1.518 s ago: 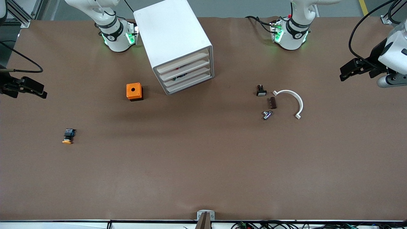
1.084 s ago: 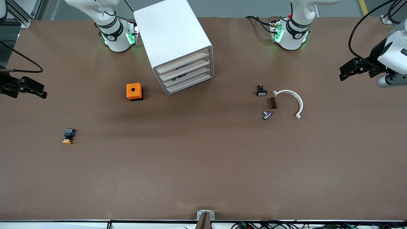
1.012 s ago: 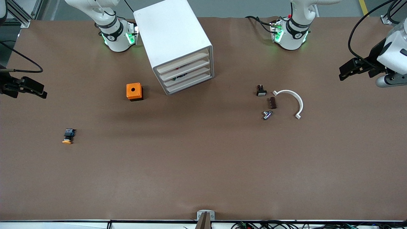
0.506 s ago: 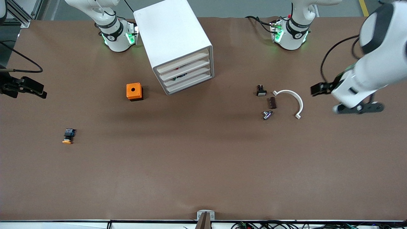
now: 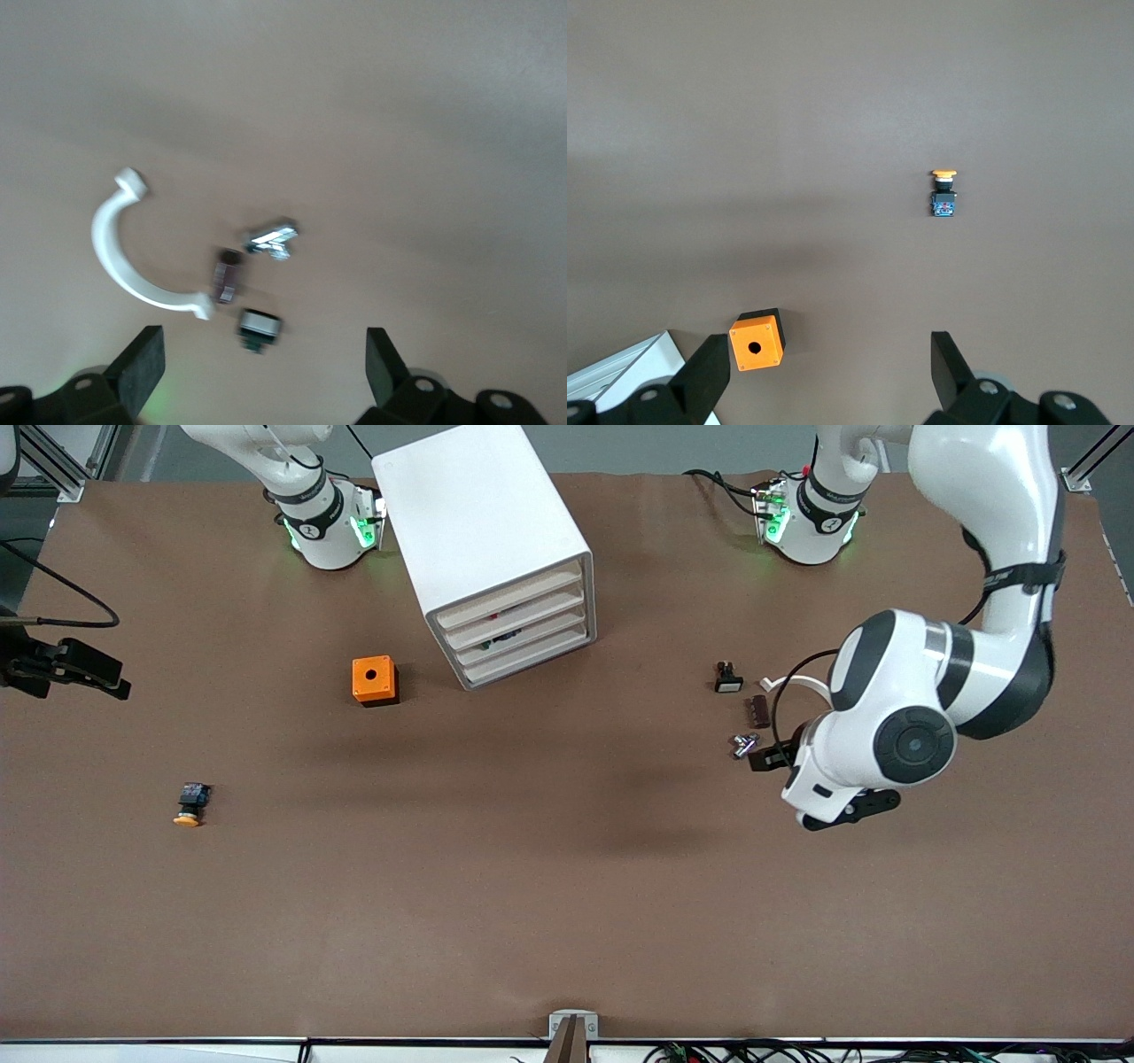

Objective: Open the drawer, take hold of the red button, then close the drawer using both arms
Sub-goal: 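Reach the left gripper toward the front of the white drawer cabinet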

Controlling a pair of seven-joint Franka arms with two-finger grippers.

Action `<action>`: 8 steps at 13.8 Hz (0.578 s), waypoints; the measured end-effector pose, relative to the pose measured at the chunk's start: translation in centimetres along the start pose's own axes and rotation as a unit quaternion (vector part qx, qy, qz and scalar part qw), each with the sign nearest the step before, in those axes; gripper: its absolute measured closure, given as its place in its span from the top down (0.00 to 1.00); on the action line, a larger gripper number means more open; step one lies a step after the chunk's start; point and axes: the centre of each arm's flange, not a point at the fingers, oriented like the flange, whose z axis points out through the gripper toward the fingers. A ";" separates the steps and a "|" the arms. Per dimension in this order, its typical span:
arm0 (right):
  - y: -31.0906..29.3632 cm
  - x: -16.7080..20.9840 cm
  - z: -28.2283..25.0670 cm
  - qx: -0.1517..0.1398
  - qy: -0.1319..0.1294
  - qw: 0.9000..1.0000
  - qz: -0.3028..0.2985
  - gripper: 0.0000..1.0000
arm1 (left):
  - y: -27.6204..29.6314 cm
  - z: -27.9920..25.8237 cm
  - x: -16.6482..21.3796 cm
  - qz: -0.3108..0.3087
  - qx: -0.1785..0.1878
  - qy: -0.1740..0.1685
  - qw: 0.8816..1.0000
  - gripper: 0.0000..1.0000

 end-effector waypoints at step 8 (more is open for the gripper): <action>0.0 0.0 0.0 0.000 0.000 1.000 0.000 1.00 | 8.5 8.3 -4.4 -0.293 0.012 -0.108 0.950 1.00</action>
